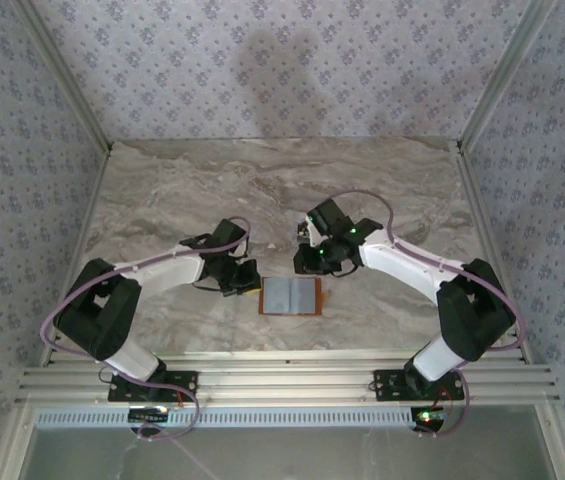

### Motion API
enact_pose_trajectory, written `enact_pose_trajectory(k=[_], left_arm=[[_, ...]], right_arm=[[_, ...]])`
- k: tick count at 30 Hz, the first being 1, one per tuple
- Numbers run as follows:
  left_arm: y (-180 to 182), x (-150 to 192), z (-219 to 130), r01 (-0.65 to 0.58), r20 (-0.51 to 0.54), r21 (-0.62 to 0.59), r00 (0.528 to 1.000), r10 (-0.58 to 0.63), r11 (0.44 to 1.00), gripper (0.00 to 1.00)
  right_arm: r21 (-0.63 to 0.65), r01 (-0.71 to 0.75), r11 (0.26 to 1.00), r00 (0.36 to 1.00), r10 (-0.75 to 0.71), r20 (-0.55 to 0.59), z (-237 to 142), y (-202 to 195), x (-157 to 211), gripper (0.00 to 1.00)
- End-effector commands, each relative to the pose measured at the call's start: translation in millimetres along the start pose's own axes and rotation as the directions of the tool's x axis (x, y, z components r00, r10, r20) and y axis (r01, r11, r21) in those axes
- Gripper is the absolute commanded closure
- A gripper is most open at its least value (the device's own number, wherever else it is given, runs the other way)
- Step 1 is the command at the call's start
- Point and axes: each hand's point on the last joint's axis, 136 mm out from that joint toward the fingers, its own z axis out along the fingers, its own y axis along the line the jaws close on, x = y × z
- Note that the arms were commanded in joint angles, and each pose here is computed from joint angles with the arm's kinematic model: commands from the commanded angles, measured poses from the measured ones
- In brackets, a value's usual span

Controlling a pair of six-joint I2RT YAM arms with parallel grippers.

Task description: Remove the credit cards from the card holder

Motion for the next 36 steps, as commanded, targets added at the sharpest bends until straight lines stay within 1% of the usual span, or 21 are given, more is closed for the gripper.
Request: enact_pose_trajectory(k=[1, 6, 8, 15, 21, 26, 31, 36], left_arm=[[-0.2, 3.5, -12.6, -0.035, 0.012, -0.007, 0.999, 0.036, 0.999, 0.92], [-1.6, 1.0, -20.1, -0.039, 0.036, -0.018, 0.999, 0.04, 0.999, 0.92], [-4.7, -0.7, -21.7, -0.037, 0.044, -0.01, 0.998, 0.037, 0.999, 0.92], [-4.4, -6.7, -21.1, -0.027, 0.062, -0.028, 0.998, 0.029, 0.999, 0.92], [-10.1, -14.8, -18.9, -0.012, 0.074, -0.022, 0.997, 0.013, 1.0, 0.92], [-11.7, -20.0, -13.0, 0.019, 0.061, -0.031, 0.998, -0.017, 0.999, 0.92], [-8.3, -19.9, -6.1, 0.062, 0.05, -0.042, 0.997, -0.059, 0.997, 0.93], [-6.1, -15.9, -8.4, 0.089, 0.058, -0.031, 0.995, -0.087, 0.996, 0.94]], right_arm=[[-0.06, -0.036, 0.998, 0.999, 0.034, -0.028, -3.3, 15.3, 12.7, 0.81], [-0.07, -0.013, 0.997, 0.999, 0.01, -0.047, 1.1, 23.2, 26.0, 0.8], [-0.075, -0.034, 0.997, 0.998, 0.03, -0.058, 3.1, 26.9, 30.7, 0.8], [-0.078, -0.027, 0.997, 0.996, 0.02, -0.092, 14.5, 31.8, 44.6, 0.8], [-0.052, -0.042, 0.998, 0.993, 0.036, -0.115, 21.3, 26.3, 47.0, 0.79], [-0.053, -0.04, 0.998, 0.99, 0.032, -0.139, 28.3, 26.9, 46.9, 0.8], [-0.059, -0.027, 0.998, 0.985, 0.017, -0.173, 35.9, 28.3, 49.1, 0.8], [-0.052, -0.036, 0.998, 0.982, 0.026, -0.185, 42.5, 25.3, 51.7, 0.79]])
